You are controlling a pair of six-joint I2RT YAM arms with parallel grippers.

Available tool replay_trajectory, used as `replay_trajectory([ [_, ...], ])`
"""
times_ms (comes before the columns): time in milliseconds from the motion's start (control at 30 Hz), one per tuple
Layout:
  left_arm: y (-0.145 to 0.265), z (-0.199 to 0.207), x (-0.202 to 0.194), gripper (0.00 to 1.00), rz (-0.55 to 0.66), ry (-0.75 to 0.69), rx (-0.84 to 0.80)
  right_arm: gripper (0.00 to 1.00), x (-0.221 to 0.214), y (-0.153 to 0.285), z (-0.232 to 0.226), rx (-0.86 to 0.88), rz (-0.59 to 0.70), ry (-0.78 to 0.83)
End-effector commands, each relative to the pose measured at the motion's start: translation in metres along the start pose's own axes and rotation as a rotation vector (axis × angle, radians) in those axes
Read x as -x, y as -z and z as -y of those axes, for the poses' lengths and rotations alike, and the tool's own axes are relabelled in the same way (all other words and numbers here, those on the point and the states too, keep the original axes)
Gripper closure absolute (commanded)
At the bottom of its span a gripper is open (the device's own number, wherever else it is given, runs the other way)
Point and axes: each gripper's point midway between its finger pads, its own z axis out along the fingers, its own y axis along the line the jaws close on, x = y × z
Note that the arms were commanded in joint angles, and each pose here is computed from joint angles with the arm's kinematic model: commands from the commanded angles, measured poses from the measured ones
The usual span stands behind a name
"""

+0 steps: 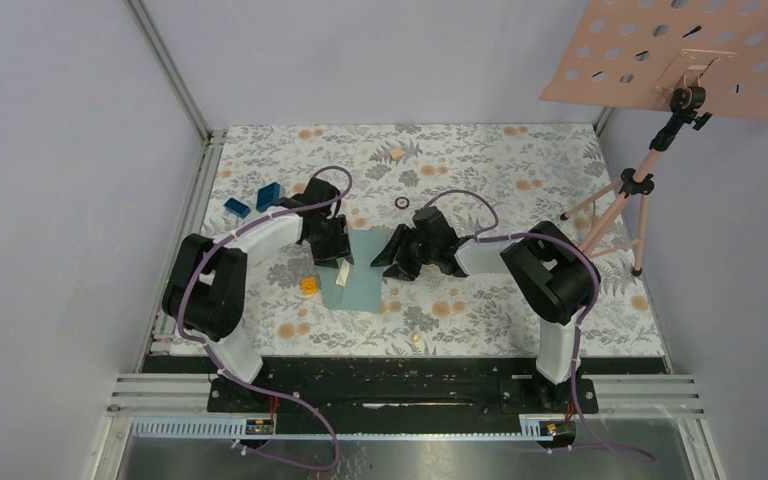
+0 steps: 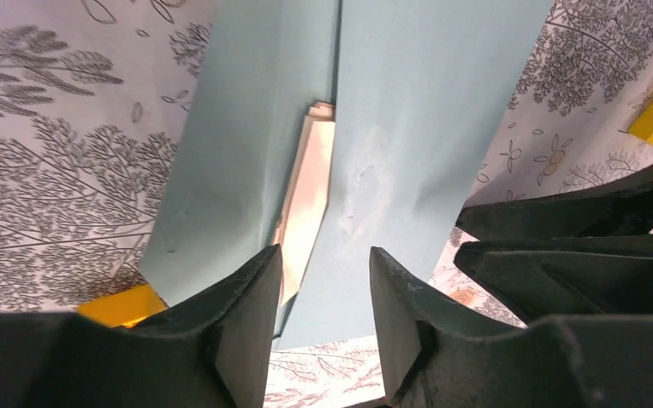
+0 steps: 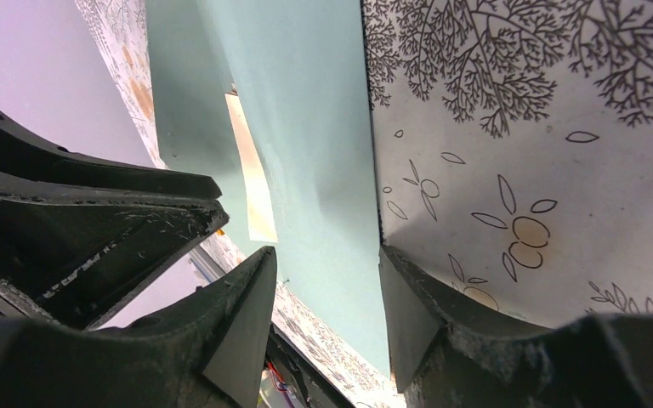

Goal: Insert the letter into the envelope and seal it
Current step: Place the letter in the envelope.

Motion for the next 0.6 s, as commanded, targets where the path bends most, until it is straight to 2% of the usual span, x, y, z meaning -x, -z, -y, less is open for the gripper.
replay_trajectory([
  [0,0.013,0.002,0.017,0.59,0.078,-0.020,0.019,0.44,-0.014,-0.006,0.031,-0.089,-0.032,-0.015],
  [333,-0.012,0.001,0.010,0.60,0.010,-0.004,0.019,0.44,-0.014,-0.006,0.029,-0.088,-0.034,-0.012],
  [567,-0.019,0.017,0.000,0.60,-0.059,0.014,-0.065,0.45,-0.014,-0.007,0.029,-0.086,-0.037,-0.013],
])
